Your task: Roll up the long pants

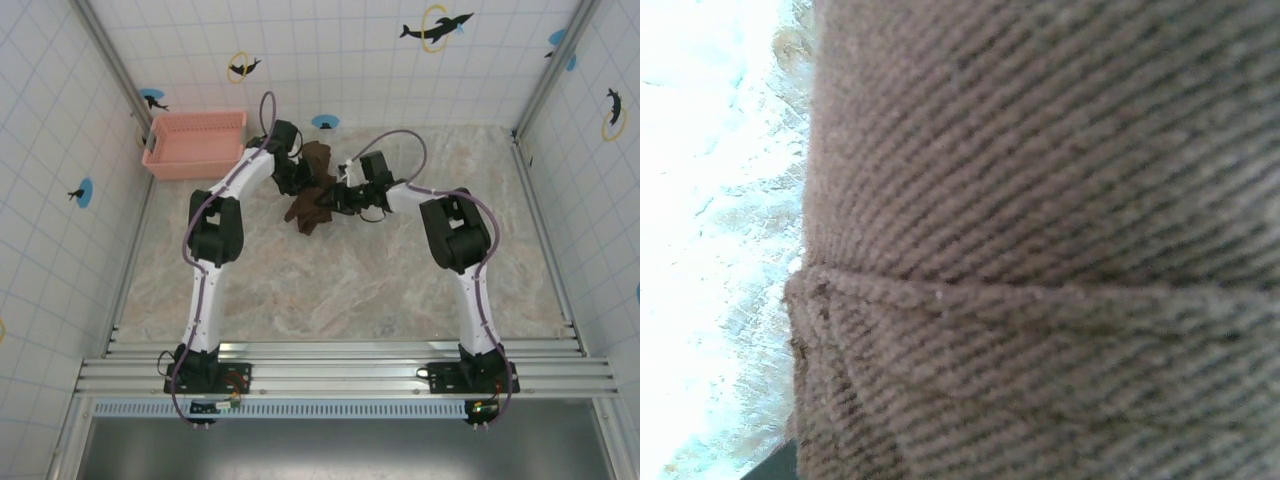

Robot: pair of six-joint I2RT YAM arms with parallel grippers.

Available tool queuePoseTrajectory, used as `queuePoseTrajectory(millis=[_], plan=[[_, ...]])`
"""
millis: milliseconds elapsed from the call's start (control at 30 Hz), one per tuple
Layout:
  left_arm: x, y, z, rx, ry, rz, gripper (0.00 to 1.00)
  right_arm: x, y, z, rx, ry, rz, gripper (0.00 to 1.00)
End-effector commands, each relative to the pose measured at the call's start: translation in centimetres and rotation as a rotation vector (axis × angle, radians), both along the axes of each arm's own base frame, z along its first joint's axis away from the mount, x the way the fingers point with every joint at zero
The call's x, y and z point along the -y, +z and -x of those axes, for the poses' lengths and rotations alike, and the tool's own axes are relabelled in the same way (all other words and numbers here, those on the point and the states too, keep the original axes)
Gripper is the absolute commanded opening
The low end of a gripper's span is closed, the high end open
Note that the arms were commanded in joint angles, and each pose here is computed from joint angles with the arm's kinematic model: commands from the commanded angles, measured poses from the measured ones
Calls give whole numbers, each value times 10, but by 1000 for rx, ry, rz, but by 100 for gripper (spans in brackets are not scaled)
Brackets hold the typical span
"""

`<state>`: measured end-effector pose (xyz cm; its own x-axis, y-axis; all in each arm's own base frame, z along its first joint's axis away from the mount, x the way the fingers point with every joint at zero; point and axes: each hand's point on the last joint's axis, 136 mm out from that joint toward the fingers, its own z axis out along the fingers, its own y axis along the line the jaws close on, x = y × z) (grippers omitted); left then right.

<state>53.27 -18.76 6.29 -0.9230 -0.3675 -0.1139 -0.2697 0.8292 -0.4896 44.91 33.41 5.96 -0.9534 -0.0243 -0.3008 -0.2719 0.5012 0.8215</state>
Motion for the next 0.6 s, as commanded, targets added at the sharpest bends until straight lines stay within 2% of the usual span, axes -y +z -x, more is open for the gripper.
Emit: queuePoseTrajectory(millis=[0, 67, 300, 567], plan=[[-62, 70, -34, 162, 174, -64, 0, 65, -39, 31, -159, -47, 199, 56], [-88, 94, -44, 216, 248, -76, 0, 80, -35, 33, -149, -54, 221, 83], [-168, 148, -67, 344, 472, -55, 0, 107, -35, 41, -154, -97, 228, 84], [-200, 183, -90, 454, 631, 81, 0, 106, -40, 56, -174, -78, 221, 83]])
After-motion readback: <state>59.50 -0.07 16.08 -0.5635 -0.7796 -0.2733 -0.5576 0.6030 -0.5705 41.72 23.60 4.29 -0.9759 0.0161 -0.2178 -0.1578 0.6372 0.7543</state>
